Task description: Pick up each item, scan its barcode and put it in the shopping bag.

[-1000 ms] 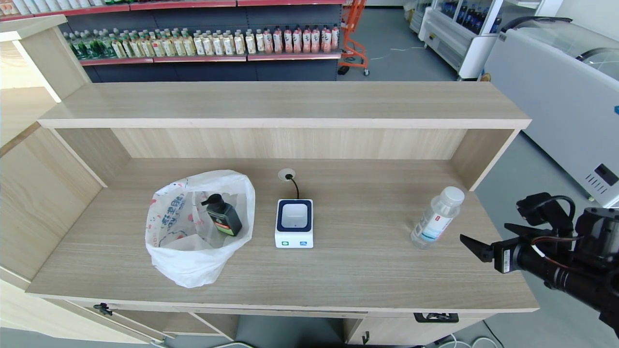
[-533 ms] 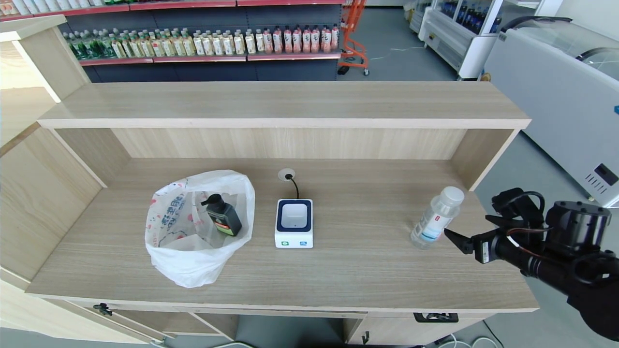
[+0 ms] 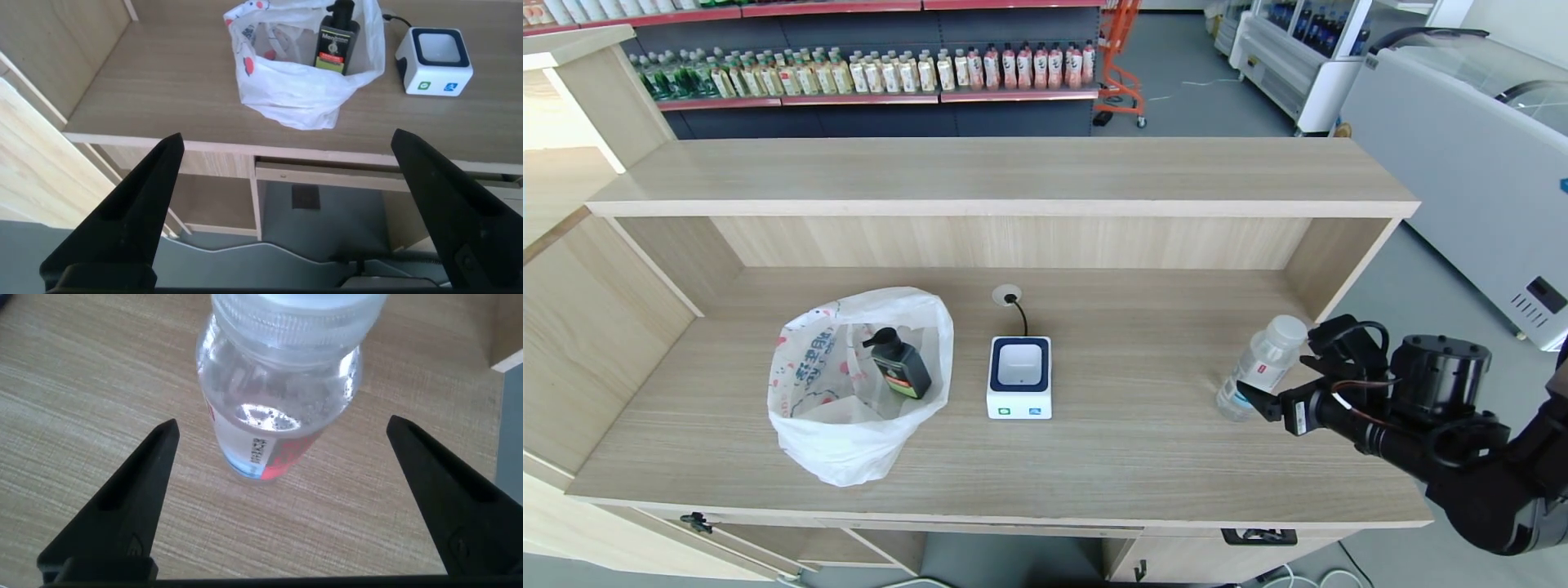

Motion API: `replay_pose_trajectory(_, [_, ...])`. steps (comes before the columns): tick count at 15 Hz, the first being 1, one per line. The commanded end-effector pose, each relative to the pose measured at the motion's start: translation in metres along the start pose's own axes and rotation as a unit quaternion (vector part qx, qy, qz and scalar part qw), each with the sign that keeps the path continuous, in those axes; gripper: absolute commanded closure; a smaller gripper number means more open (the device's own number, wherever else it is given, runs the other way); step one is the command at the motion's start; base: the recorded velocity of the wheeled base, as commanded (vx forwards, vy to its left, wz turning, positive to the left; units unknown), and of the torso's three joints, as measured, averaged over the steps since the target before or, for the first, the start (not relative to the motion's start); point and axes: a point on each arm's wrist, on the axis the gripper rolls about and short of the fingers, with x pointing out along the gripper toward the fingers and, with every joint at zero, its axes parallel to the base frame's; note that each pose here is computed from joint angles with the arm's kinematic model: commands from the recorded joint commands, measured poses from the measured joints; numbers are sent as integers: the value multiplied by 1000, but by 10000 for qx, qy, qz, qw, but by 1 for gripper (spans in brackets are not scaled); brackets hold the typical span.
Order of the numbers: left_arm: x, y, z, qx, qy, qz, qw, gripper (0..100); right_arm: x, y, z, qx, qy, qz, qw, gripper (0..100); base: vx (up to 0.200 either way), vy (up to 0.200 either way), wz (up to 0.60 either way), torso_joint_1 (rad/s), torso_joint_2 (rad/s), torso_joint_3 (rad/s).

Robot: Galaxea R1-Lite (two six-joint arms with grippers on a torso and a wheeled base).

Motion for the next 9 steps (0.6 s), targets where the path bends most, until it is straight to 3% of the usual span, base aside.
replay_pose_trajectory(1, [0, 0, 0, -2, -8, 1, 10000, 0, 10, 3, -5, -7, 54, 66, 10000, 0, 0, 0, 0, 0, 0, 0])
replay_pose_trajectory(9, [0, 0, 0, -1, 0, 1, 10000, 0, 33, 8, -12, -49, -138, 385, 9992, 0, 0, 0, 0, 0, 0, 0])
